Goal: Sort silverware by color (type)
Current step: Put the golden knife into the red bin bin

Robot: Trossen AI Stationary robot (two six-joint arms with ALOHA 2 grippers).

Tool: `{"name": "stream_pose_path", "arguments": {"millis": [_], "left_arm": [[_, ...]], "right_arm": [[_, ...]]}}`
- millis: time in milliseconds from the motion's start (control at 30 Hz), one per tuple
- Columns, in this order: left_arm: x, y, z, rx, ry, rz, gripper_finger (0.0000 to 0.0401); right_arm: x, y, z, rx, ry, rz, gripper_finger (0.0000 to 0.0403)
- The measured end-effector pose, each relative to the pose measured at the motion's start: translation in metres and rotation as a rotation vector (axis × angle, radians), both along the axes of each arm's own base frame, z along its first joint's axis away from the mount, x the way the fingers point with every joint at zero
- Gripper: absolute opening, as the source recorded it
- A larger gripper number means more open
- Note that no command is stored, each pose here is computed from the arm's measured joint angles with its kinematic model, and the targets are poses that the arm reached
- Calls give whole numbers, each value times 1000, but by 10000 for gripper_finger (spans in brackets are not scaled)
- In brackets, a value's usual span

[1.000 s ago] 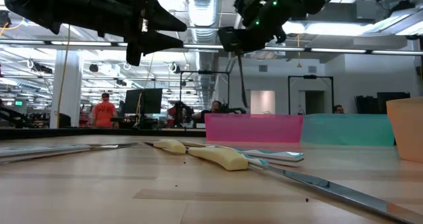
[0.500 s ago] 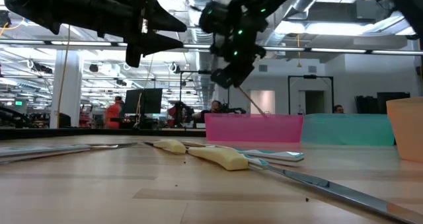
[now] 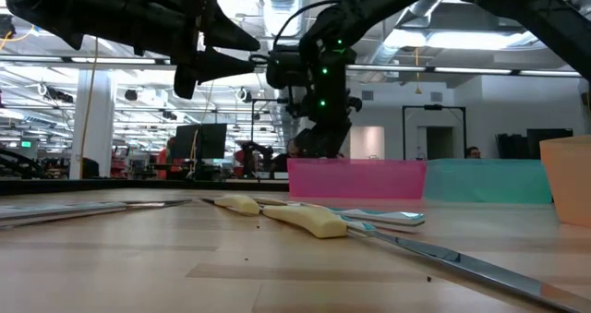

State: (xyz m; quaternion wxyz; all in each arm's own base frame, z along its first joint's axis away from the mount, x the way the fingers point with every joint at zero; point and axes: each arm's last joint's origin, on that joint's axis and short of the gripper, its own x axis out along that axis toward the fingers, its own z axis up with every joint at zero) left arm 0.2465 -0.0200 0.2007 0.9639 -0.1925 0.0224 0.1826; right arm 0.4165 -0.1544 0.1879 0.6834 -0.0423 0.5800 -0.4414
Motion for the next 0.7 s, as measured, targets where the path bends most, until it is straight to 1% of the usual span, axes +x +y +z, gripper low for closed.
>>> {"name": "stream_pose_path", "arguments": {"millis": [100,333,467,600,700], "left_arm": [[0,0,0,0,0,0,185],[0,0,0,4,1,0,185],[0,0,-1,6,12,-6,185],[0,0,-3,9,37,-11,185],[-2,-1,-4,37,71,-49,185]], "right_arm": [[-1,-6,0,29,-20,-5,45],[2,-6,0,31,-28,33,73],[3,-5,6,54,-70,47,107],[0,-5,23,50,-117,51,154],[-5,-3,42,40,-161,56,183]]}}
